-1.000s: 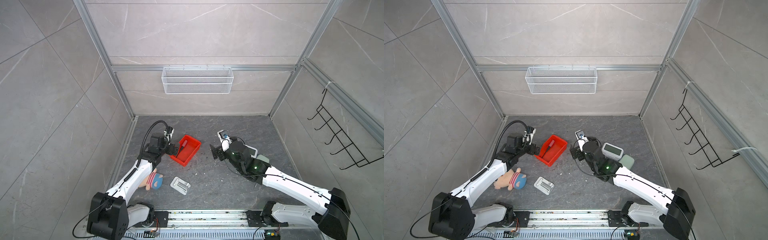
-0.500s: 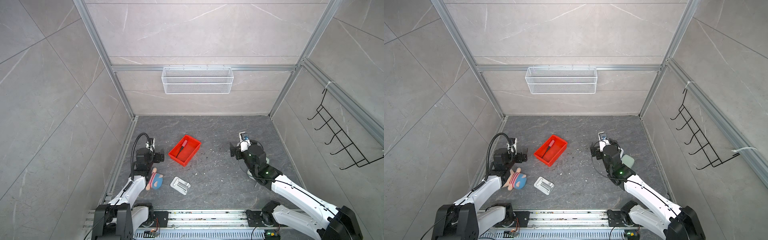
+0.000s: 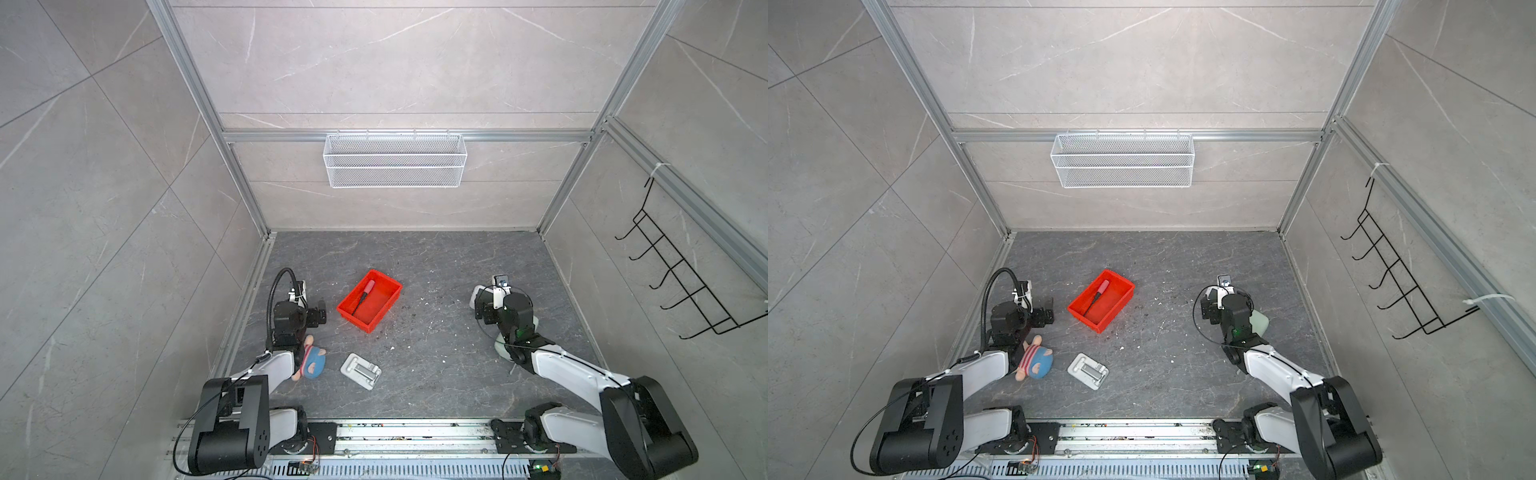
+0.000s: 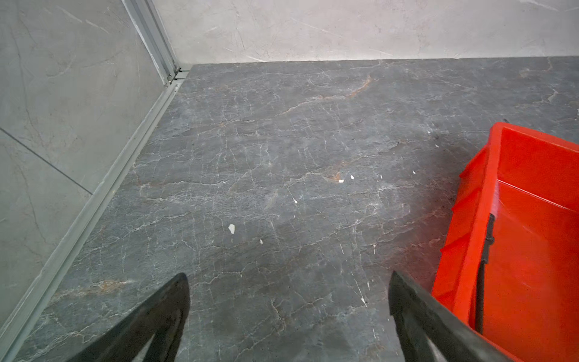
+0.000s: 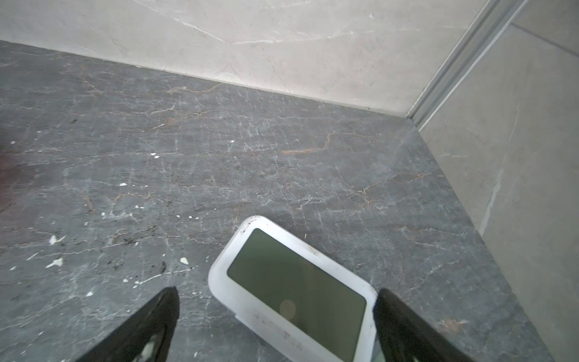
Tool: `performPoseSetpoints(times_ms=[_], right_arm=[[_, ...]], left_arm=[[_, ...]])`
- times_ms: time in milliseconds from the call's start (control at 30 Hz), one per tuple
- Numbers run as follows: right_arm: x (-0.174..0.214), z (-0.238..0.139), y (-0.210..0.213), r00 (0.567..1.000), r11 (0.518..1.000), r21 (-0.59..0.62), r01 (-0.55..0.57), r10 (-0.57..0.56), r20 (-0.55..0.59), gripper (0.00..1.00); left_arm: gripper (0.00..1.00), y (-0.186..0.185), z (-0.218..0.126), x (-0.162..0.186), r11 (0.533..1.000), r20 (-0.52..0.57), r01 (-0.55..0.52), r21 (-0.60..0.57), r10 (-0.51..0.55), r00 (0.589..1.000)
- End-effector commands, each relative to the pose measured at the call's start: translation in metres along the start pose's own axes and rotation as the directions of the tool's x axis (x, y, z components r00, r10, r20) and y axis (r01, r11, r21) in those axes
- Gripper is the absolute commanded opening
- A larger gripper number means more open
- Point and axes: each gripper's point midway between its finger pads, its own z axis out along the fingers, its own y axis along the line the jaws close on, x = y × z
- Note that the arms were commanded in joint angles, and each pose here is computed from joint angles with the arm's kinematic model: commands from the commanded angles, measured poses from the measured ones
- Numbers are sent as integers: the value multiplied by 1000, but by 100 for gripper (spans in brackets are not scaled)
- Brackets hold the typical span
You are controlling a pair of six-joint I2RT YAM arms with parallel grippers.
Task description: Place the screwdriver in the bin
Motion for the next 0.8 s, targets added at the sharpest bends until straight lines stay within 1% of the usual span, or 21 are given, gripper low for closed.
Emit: performPoseSetpoints(times_ms=[0, 33, 100, 200, 267, 300, 333, 400, 767], right_arm=[[-3, 12, -2, 995, 996, -50, -70, 73, 66, 99], [-2, 15, -3, 996, 995, -64, -76, 78, 45, 99], [-3, 20, -7, 994, 994, -73, -80, 85, 65, 99], [9, 30, -9, 993, 990, -91, -107, 110, 37, 99], [14, 35, -8, 993, 990, -95, -107, 111, 42, 99], [14, 36, -8, 991, 988, -103, -114, 120, 51, 99], [16, 35, -8, 992, 988, -106, -115, 119, 35, 99], [15, 36, -8, 992, 988, -106, -114, 119, 44, 99], [15, 35, -9, 993, 989, -101, -105, 110, 41, 99]], left_arm=[[99, 8, 3, -13, 999, 88, 33, -34, -30, 996], [99, 8, 5, -12, 999, 87, 33, -36, -30, 996], [99, 8, 11, -6, 999, 77, 32, -35, -29, 997], [99, 6, 23, 5, 999, 57, 20, -25, -19, 998], [99, 6, 29, 9, 999, 36, 23, -24, -22, 999], [99, 6, 29, 10, 999, 9, 27, -22, -26, 1000], [99, 7, 30, 8, 999, 16, 33, -19, -33, 999], [99, 11, 32, 10, 998, -5, 55, -14, -55, 998], [100, 13, 32, 9, 998, 1, 61, -17, -61, 998]])
